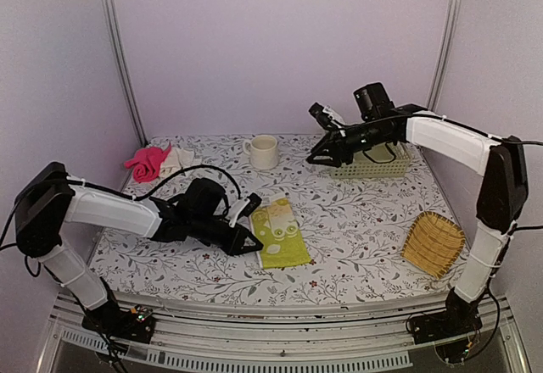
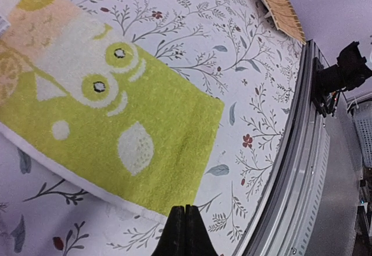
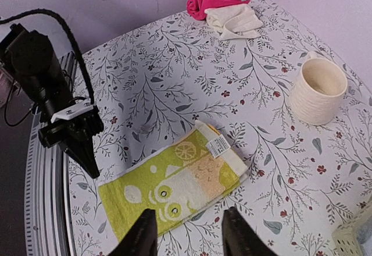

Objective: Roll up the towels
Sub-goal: Adjust the towel at the center of the board.

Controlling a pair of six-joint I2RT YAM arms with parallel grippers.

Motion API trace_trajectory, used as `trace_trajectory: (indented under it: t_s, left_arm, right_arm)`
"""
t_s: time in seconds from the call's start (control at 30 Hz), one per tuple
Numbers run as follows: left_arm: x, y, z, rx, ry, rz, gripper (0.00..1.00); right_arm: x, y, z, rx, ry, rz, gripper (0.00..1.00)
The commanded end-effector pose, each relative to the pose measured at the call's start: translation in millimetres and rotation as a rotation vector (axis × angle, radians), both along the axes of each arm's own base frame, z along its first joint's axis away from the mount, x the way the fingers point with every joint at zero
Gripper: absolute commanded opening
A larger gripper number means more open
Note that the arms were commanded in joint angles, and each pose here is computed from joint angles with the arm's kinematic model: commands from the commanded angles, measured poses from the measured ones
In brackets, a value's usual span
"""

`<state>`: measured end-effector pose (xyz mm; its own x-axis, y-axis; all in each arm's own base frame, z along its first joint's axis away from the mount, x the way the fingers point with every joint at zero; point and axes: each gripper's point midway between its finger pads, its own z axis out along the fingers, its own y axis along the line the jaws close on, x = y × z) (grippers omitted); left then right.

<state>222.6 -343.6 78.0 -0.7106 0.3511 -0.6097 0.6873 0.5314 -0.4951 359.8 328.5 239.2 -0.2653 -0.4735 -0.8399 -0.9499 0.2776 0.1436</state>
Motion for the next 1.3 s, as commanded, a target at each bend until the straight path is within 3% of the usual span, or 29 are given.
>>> trace_trajectory:
  t_s: [0.0,0.07,0.3,0.4,0.7,0.9,1.27]
  left_arm:
    - [-13.1,-21.1,1.0,-0.095,0.012,-0.032,0.00]
    - [-15.7,-26.0,-5.6,-0.103,0.023,-0.035,0.00]
    - [-27.1,-33.7,-52.2,-0.014,0.089,-0.060,0.00]
    - [-33.3,-25.6,-73.5,0.039,0.106,-0.051,0.00]
    - [-38.3,-19.7,-96.3,0.102,0.122,-0.064,0.00]
    - [-30.5,-26.3,-94.2,0.142,0.074,-0.106,0.00]
    - [-26.8,-48.1,-102.4,0.151,0.092,-0.187,0.00]
  right_arm:
    - [-9.0,26.7,-55.0,0.027,0.325,0.106,0.27]
    - [-9.2,36.8,-74.8,0.030,0.396,0.122,0.20]
    - [-14.1,72.0,-139.0,-0.030,0.498,0.158,0.20]
    - [-7.8,77.2,-170.9,-0.052,0.575,0.129,0.15]
    - [0.2,33.6,-267.4,-0.316,0.664,-0.145,0.15]
    - [6.6,-16.8,-270.0,-0.410,0.621,-0.314,0.12]
    - [-14.9,-41.0,-278.1,-0.475,0.624,-0.303,0.12]
